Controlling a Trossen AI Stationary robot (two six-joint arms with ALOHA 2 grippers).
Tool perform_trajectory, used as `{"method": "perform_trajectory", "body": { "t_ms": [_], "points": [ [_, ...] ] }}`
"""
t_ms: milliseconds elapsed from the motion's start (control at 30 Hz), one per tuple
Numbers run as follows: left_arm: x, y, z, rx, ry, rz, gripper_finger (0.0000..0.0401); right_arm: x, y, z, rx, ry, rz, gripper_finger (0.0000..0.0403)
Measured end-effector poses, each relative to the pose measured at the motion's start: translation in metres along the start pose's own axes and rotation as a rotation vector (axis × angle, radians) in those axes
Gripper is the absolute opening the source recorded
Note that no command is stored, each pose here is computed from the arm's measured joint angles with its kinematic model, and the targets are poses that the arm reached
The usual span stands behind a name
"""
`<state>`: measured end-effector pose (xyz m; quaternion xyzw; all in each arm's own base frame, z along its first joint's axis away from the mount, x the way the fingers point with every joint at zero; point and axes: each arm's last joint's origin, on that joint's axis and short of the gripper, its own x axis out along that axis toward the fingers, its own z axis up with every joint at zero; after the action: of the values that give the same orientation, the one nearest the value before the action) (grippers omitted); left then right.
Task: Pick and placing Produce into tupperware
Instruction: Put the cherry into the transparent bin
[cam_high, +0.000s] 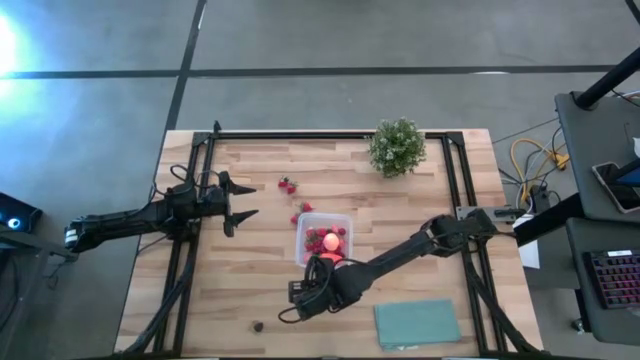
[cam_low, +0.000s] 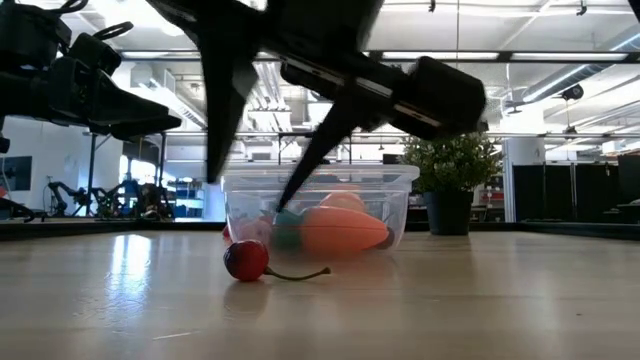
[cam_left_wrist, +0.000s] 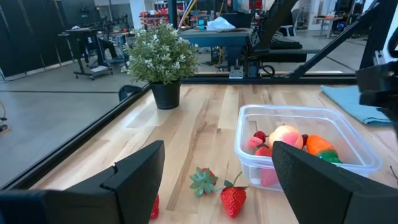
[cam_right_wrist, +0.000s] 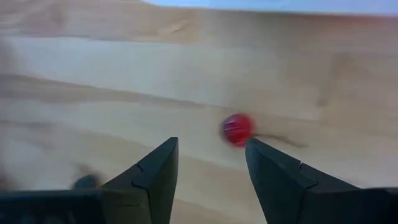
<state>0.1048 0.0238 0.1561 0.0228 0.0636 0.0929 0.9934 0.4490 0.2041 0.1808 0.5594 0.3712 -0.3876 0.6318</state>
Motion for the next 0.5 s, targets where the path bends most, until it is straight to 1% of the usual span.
{"method": "perform_trajectory", "body": {
  "t_ms": [133,233,300,433,500],
  "points": [
    [0.000,0.000,0.000,0.000,0.000,0.000,0.0283,0.000,0.010,-0.001,-0.005,0.020,0.101,0.0178],
    [0.000,0.000,0.000,0.000,0.000,0.000,0.0283,-0.001,0.018,-0.001,-0.052,0.037,0.167,0.0178],
    [0.000,0.000,0.000,0.000,0.000,0.000,0.0283,0.000,0.015,0.001,-0.088,0.026,0.139,0.0178],
    [0.000,0.000,0.000,0.000,0.000,0.000,0.0283,0.001,0.001,0.005,-0.178,-0.013,-0.011,0.0178],
    [0.000,0.000,0.000,0.000,0.000,0.000,0.0283,0.001,-0.002,0.006,-0.244,-0.018,-0.038,0.0178]
  ]
}}
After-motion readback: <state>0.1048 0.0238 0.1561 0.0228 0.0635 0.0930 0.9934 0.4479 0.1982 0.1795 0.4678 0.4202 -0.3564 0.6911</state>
